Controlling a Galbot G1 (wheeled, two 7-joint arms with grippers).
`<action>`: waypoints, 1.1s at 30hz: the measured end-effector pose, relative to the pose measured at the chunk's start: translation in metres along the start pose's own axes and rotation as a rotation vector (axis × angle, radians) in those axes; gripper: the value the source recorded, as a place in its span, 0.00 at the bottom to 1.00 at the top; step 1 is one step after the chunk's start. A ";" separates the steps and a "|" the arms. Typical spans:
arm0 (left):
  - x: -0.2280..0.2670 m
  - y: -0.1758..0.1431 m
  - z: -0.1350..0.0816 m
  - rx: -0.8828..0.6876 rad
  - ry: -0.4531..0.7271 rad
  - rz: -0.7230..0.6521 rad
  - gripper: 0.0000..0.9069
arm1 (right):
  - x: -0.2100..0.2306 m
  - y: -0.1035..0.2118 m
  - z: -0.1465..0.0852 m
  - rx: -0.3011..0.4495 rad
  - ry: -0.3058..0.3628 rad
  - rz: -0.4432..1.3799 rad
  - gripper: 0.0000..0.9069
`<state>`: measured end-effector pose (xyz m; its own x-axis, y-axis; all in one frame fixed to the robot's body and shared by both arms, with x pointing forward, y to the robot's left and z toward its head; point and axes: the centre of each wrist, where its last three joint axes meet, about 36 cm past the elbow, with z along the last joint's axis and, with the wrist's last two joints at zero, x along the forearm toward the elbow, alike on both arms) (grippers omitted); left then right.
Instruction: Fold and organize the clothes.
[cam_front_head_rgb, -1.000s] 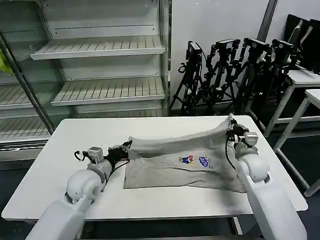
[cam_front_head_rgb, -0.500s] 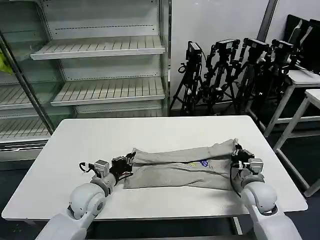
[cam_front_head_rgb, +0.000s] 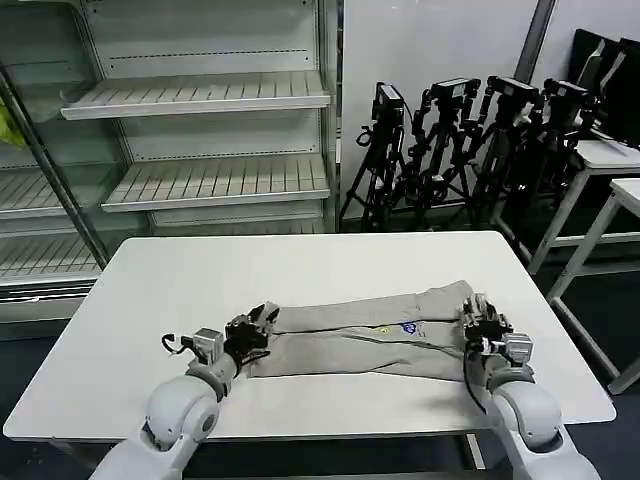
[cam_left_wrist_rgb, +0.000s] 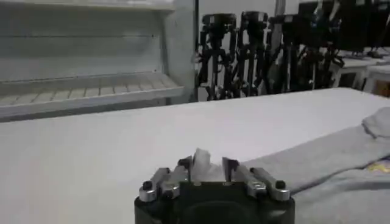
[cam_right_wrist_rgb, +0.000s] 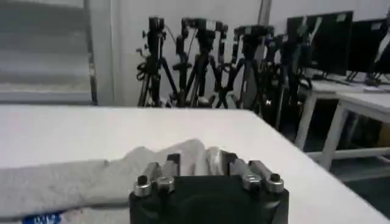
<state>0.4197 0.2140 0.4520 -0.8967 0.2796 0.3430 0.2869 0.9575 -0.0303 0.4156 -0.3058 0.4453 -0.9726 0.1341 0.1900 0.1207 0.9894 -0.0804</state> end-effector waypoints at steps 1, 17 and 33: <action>0.004 -0.003 0.000 0.010 -0.005 -0.003 1.00 | 0.005 -0.001 -0.002 -0.003 -0.013 0.000 1.00; 0.012 -0.034 0.032 0.189 0.055 -0.110 1.00 | 0.071 -0.011 0.002 -0.040 -0.086 0.024 1.00; -0.006 -0.039 0.044 0.297 0.073 -0.124 0.02 | 0.101 -0.009 0.002 -0.069 -0.083 0.023 1.00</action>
<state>0.3991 0.1785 0.4100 -0.8889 0.1642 0.4276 0.0566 0.9658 -0.2531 0.3161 -0.3015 0.4635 -0.9822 0.1542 0.1069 0.1534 0.9880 -0.0161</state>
